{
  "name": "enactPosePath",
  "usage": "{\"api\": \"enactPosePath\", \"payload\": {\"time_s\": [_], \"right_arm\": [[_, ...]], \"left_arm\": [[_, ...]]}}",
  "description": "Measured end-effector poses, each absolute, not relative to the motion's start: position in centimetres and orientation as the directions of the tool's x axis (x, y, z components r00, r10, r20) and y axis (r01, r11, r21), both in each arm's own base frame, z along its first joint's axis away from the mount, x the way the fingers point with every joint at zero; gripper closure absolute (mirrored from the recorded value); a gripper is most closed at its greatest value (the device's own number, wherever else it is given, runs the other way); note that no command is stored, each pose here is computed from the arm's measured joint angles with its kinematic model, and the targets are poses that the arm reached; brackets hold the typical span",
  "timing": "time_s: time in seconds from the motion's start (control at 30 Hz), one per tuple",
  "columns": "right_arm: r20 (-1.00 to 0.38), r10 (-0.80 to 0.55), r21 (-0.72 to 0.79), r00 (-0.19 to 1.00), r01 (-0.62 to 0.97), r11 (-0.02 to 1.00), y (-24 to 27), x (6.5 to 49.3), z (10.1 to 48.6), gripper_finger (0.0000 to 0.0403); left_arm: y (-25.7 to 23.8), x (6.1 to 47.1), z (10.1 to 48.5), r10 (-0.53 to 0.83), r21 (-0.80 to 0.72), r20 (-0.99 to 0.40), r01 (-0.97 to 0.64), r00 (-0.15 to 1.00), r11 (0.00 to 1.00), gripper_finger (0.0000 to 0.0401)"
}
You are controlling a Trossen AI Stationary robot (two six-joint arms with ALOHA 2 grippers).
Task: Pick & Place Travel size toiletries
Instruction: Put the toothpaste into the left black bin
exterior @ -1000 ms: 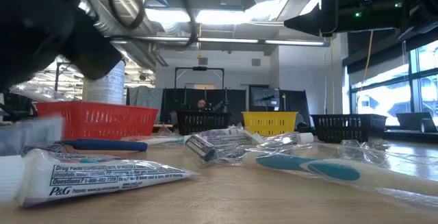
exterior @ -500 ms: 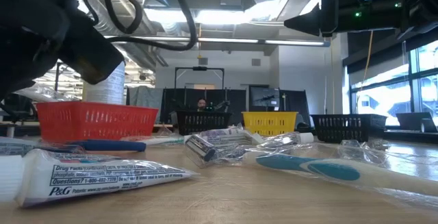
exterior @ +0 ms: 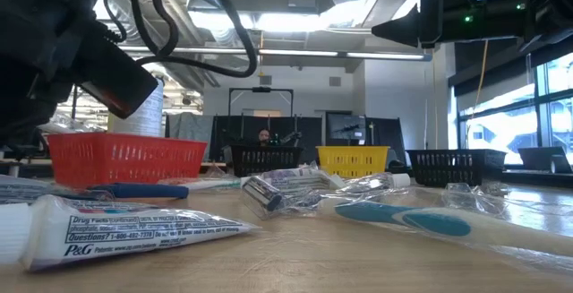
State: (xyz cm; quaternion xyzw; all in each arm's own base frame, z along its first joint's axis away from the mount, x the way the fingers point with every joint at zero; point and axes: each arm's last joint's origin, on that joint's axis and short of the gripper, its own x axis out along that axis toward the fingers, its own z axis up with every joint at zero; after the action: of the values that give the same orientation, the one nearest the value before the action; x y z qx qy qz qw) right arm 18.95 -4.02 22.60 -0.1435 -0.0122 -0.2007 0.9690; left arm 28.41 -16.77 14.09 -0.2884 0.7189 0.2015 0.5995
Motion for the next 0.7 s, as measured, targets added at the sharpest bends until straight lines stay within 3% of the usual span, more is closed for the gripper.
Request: {"api": "enactPosePath", "payload": {"time_s": [0.43, 0.57, 0.7], "right_arm": [[0.081, -0.385, -0.274, 0.919, 0.392, 0.878, -4.0, 19.0, 22.6, 0.0254], [0.081, -0.385, -0.273, 0.919, 0.392, 0.878, -4.0, 19.0, 22.6, 0.0254], [0.081, -0.385, -0.273, 0.919, 0.392, 0.878, -4.0, 19.0, 22.6, 0.0254]], "left_arm": [[-14.6, 28.0, 17.2, -0.141, -0.049, -0.987, -0.675, -0.083, 0.736, 0.0336], [-13.0, 28.0, 19.1, -0.058, -0.055, -0.998, -0.671, 0.018, 0.74, 0.0336], [-10.5, 28.4, 20.7, 0.11, -0.013, -0.983, -0.65, 0.149, 0.759, 0.0336]]}}
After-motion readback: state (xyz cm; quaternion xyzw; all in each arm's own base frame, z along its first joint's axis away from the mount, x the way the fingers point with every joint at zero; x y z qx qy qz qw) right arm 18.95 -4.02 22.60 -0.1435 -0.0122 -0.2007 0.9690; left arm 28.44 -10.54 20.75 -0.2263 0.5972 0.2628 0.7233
